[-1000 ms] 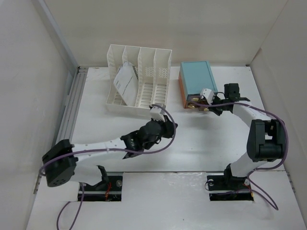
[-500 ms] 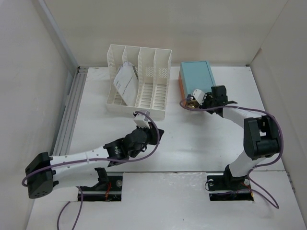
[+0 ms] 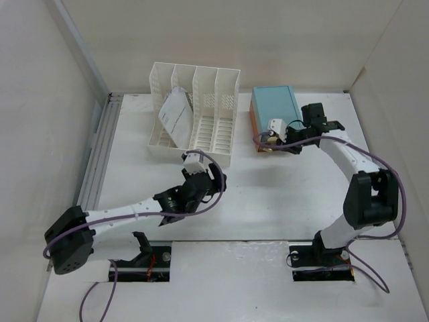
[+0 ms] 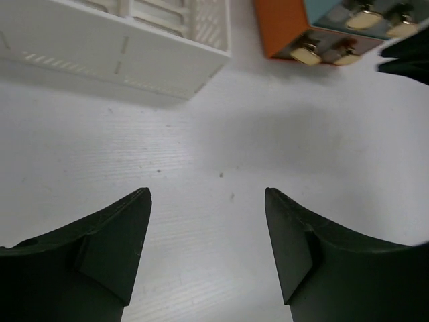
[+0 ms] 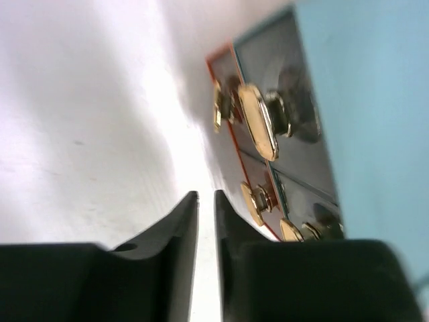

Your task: Organize the desk

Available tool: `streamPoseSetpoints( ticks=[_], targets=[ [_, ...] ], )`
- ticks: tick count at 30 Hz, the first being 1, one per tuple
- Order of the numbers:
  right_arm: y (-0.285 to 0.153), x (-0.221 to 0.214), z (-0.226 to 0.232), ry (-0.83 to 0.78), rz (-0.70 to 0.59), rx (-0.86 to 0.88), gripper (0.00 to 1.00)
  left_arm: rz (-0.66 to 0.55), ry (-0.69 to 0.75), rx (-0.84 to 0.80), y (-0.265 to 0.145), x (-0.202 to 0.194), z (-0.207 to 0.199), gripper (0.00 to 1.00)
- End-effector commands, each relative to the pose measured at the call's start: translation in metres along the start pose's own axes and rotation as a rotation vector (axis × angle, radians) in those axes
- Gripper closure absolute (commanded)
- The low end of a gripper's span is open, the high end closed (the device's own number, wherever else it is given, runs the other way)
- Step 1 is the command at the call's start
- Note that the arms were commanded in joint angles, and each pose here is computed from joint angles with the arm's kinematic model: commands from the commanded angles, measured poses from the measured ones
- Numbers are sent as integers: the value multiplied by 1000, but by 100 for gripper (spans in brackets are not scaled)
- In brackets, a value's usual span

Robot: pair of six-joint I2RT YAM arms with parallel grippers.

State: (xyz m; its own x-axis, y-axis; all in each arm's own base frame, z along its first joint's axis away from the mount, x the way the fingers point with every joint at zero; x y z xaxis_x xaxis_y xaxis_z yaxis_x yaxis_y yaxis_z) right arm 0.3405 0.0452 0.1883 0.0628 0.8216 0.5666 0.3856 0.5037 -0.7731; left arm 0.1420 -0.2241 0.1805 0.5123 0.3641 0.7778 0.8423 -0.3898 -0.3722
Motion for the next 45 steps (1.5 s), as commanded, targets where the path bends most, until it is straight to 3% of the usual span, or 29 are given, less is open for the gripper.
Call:
streamPoseSetpoints(
  ticks=[1, 5, 14, 20, 28, 32, 34, 38, 45],
  targets=[
    [-37, 31, 27, -21, -202, 180, 74, -82, -30, 77, 20, 22, -5, 34],
    [-64, 52, 26, -51, -283, 127, 64, -102, 50, 137, 51, 30, -11, 34],
    [-111, 68, 32, -60, -406, 11, 64, -142, 252, 128, 97, 67, -59, 37],
    [-136, 62, 34, -33, -447, -80, 66, -47, 339, 175, 134, 71, -57, 37],
    [-164, 64, 48, -48, -509, -144, 68, 76, 339, 199, 166, 51, -35, 40],
    [-169, 64, 47, -45, -518, -163, 68, 142, 360, 199, 179, 43, -32, 47],
    [-170, 62, 49, -41, -522, -165, 68, 161, 365, 199, 183, 39, -31, 59],
    [-174, 60, 49, -38, -525, -182, 68, 169, 353, 175, 190, 41, -34, 100],
    [-172, 51, 49, -8, -518, -187, 68, 184, 343, 142, 202, 55, -43, 100]
  ],
)
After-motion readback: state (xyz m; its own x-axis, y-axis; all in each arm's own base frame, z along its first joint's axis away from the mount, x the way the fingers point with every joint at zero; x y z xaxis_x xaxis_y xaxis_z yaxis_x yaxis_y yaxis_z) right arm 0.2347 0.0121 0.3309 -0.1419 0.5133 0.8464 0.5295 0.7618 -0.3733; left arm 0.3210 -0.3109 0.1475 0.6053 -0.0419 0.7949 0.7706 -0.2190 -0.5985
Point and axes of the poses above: each gripper's point midway between its finger pads, its own y axis out along the fingers, its own z axis along the line the jaws close on, x = y × z, the point moved 10 cm from there along -y, back along the fingers
